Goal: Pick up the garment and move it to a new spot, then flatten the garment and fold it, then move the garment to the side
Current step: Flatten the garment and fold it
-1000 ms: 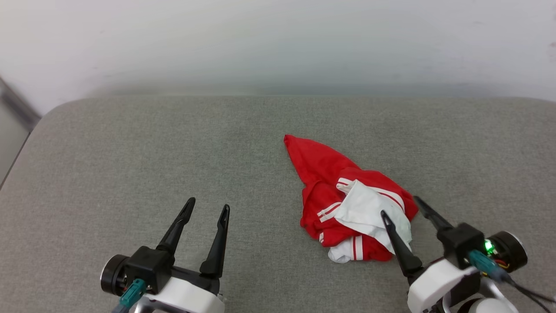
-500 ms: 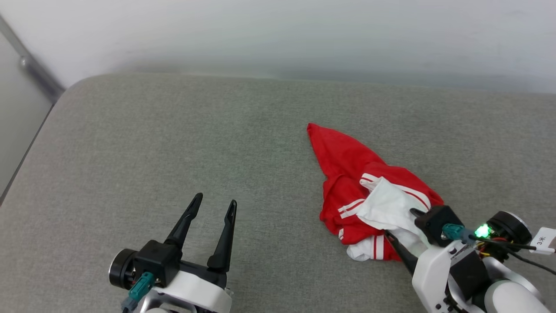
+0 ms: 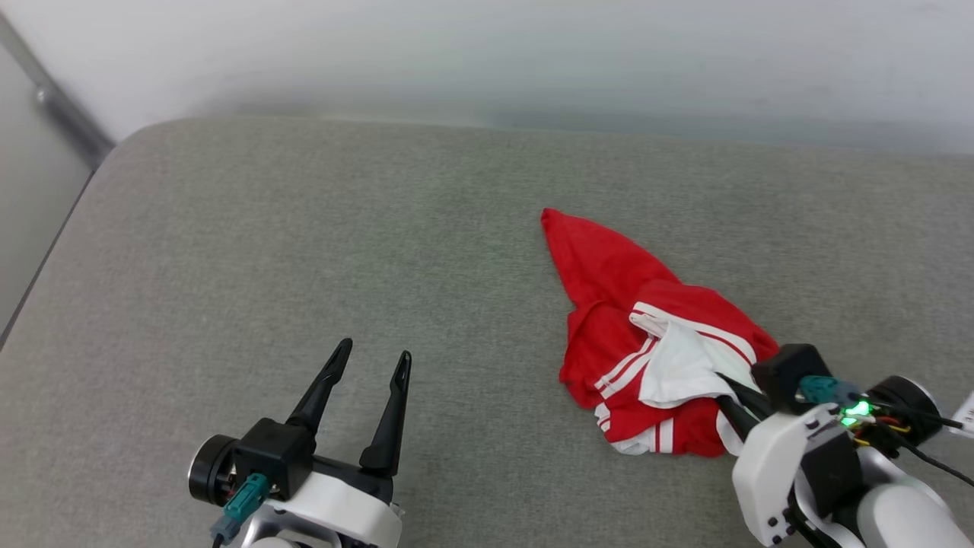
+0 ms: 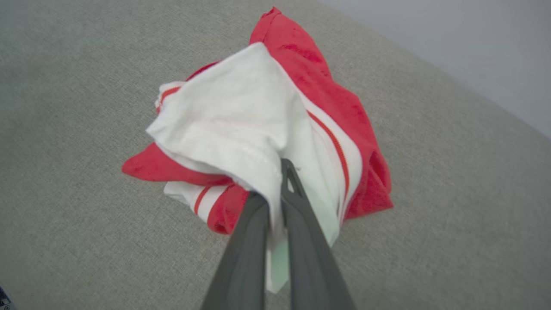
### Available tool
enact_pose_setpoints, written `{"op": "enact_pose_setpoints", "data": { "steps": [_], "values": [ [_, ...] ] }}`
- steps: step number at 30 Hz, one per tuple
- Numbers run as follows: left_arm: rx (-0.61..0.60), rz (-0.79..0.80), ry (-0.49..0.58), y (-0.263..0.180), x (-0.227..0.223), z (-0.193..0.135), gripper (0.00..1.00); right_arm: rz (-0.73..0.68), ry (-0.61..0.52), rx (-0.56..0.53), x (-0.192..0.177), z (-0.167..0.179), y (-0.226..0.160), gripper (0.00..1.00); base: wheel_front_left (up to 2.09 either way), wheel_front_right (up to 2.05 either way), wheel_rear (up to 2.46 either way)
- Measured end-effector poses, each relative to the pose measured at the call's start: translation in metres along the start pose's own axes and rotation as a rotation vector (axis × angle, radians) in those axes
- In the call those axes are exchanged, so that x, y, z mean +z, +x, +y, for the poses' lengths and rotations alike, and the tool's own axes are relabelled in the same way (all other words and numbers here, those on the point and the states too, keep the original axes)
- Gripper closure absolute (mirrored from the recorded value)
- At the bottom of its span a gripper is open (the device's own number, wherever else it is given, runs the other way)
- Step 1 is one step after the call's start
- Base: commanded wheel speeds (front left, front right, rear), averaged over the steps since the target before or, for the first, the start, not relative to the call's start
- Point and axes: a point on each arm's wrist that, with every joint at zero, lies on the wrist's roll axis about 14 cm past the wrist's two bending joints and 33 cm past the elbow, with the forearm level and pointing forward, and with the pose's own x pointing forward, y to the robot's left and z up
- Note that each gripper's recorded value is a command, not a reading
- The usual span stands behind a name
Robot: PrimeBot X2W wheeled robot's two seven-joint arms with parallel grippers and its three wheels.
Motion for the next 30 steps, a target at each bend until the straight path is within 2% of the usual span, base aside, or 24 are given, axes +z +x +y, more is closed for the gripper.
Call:
{"op": "enact_pose_setpoints", "data": {
  "steps": [4,9,13,18,19,20,23,25,30],
  "values": [
    [-0.026,-0.005,0.0,0.004,0.001,-0.007,0.0,-0.023,0.08,-0.043,-0.002,-0.012,-0.019,1.0,0.0,0.0,0.0],
    [-0.077,-0.01,-0.01,0.01,0.001,-0.023,0.0,-0.04,0.182,-0.179,-0.013,-0.05,-0.054,1.0,0.0,0.0,0.0],
    [-0.109,-0.011,-0.017,0.015,0.001,-0.033,0.0,-0.008,0.252,-0.292,-0.043,-0.076,-0.084,1.0,0.0,0.0,0.0],
    [-0.128,0.007,-0.023,0.017,-0.006,-0.039,0.0,0.133,0.29,-0.364,-0.108,-0.083,-0.101,1.0,0.0,0.0,0.0],
    [-0.13,0.01,-0.025,0.017,-0.007,-0.04,0.0,0.154,0.309,-0.38,-0.12,-0.084,-0.103,0.55,0.0,0.0,0.0],
    [-0.132,0.012,-0.025,0.017,-0.008,-0.041,0.0,0.156,0.332,-0.4,-0.126,-0.085,-0.104,0.0,0.0,0.0,0.0],
    [-0.134,0.017,-0.026,0.017,-0.009,-0.041,0.0,0.135,0.389,-0.409,-0.13,-0.079,-0.099,0.0,0.0,0.0,0.0],
    [-0.136,0.015,-0.025,0.017,-0.008,-0.042,0.0,0.066,0.414,-0.42,-0.116,-0.081,-0.094,0.0,0.0,0.0,0.0],
    [-0.152,0.0,-0.03,0.017,-0.003,-0.048,0.0,-0.106,0.391,-0.428,-0.069,-0.09,-0.093,0.0,0.0,0.0,0.0]
  ]
}}
